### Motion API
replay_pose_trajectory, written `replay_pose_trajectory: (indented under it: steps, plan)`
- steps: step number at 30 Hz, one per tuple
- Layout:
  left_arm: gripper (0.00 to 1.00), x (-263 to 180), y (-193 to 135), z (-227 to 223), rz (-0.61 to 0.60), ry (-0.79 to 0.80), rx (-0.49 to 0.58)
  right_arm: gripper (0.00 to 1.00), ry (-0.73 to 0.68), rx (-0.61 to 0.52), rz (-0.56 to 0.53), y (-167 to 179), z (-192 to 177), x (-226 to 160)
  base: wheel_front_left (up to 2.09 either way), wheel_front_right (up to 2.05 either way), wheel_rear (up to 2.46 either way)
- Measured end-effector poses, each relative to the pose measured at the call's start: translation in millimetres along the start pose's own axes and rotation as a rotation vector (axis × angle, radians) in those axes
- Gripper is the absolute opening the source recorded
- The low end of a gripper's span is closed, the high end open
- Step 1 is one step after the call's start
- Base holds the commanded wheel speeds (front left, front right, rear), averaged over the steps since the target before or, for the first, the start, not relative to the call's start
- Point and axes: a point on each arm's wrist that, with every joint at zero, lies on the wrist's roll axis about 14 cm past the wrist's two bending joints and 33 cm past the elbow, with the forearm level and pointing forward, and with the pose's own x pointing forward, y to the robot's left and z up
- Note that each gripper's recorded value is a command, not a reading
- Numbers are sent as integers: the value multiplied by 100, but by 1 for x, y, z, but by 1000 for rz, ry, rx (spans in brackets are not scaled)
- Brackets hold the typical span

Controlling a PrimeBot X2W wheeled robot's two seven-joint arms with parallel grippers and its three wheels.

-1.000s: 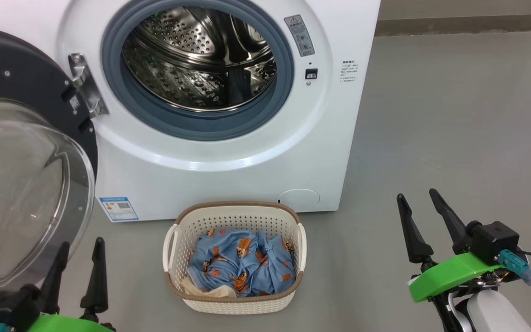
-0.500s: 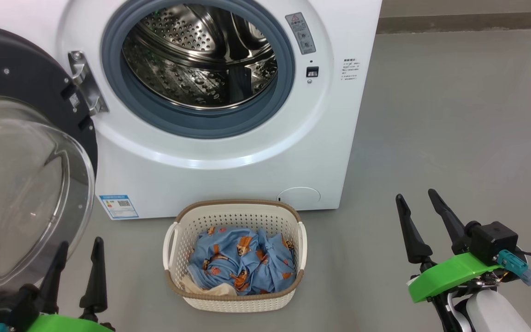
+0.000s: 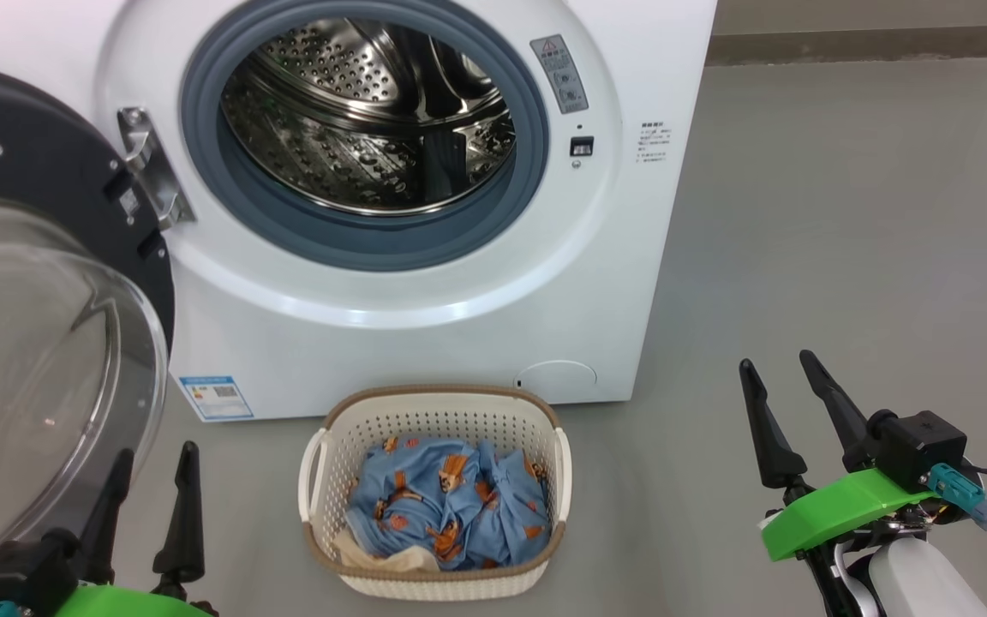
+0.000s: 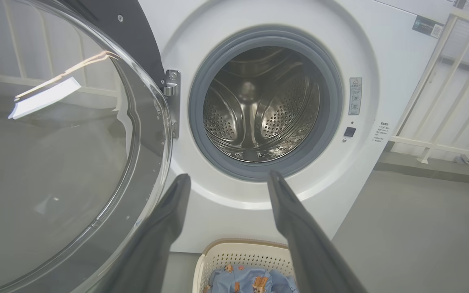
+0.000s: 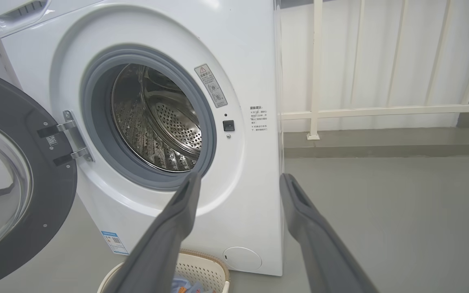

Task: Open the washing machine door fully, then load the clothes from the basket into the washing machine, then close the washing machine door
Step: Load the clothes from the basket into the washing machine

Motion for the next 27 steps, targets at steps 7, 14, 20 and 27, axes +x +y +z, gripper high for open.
replay_pose_trajectory:
  steps: [7, 14, 20, 27]
  plan:
    - [100, -1, 0, 0, 1, 1, -1, 100, 0, 0, 1, 0, 0, 1, 159, -159, 0]
    - [100, -1, 1, 0, 3, -1, -3, 100, -1, 1, 2, 1, 0, 1, 113, -112, -1]
    - [100, -1, 1, 0, 4, -1, -4, 100, 0, 1, 3, 1, 0, 1, 26, -26, 0]
    - [100, -2, 2, -1, 7, 3, -3, 100, 2, 2, 4, 2, -1, 1, 0, 0, 0]
